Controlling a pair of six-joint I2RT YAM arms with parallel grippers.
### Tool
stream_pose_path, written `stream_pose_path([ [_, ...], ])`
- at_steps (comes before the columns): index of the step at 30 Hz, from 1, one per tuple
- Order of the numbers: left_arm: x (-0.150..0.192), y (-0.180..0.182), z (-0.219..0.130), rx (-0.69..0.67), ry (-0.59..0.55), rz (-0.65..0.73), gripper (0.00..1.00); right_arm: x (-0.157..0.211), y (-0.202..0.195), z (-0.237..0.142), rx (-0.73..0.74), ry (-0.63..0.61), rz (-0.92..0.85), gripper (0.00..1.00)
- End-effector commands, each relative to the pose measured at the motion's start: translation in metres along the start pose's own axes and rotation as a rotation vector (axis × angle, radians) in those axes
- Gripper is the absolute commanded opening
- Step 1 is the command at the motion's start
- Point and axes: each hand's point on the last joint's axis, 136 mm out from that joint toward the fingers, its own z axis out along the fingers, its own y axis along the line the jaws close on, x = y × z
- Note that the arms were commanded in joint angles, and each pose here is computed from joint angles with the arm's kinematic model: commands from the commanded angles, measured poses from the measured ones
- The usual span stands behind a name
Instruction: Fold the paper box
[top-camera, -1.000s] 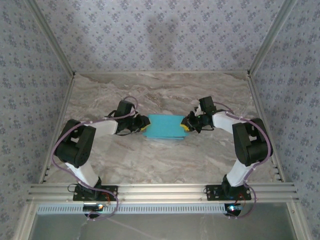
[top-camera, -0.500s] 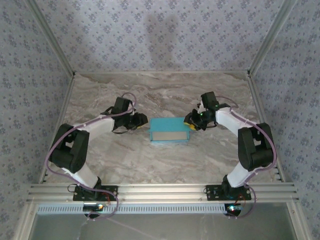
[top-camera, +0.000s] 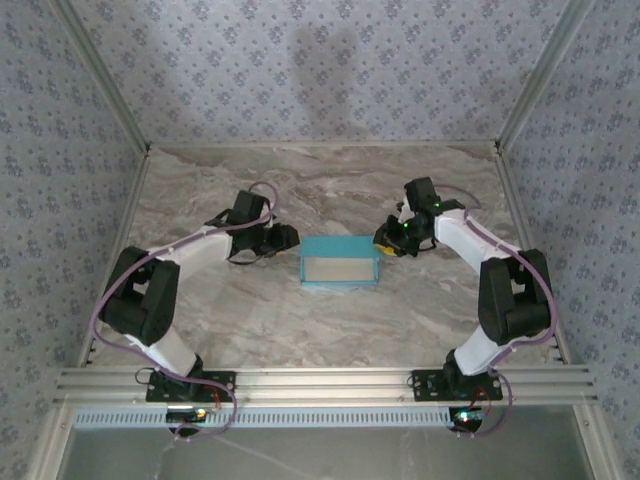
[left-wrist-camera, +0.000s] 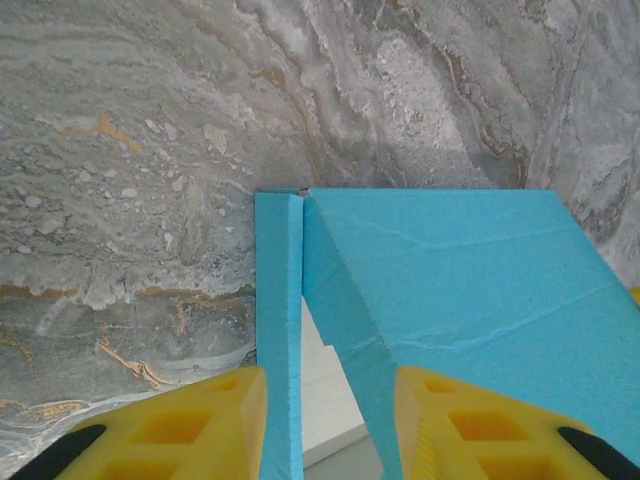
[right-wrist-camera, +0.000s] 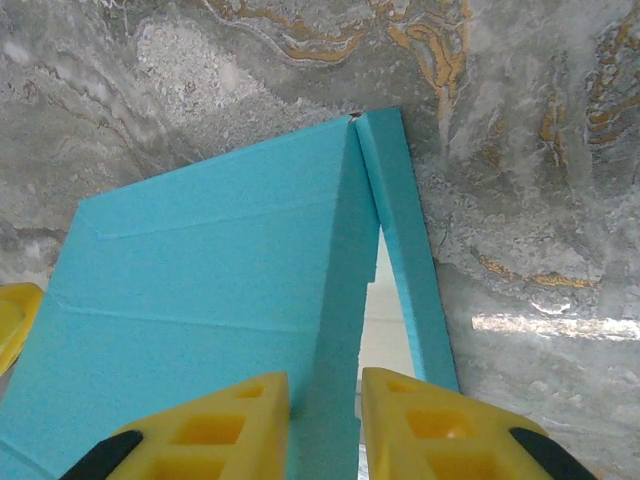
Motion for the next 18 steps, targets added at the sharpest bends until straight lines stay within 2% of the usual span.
stream_pose_path([
  [1,0.002,-0.002,0.002,-0.013,0.009,0.029,0.38,0.009,-0.009,0.008,0.043,0.010,-0.030,0.27],
  [12,0.009,0.013,0.003,-0.062,0.001,0.027,0.37,0.023,-0.034,0.030,0.219,0.025,-0.128,0.27],
  [18,0.031,0.015,0.024,-0.083,0.054,0.050,0.36,0.030,-0.043,0.042,0.267,0.040,-0.149,0.27],
])
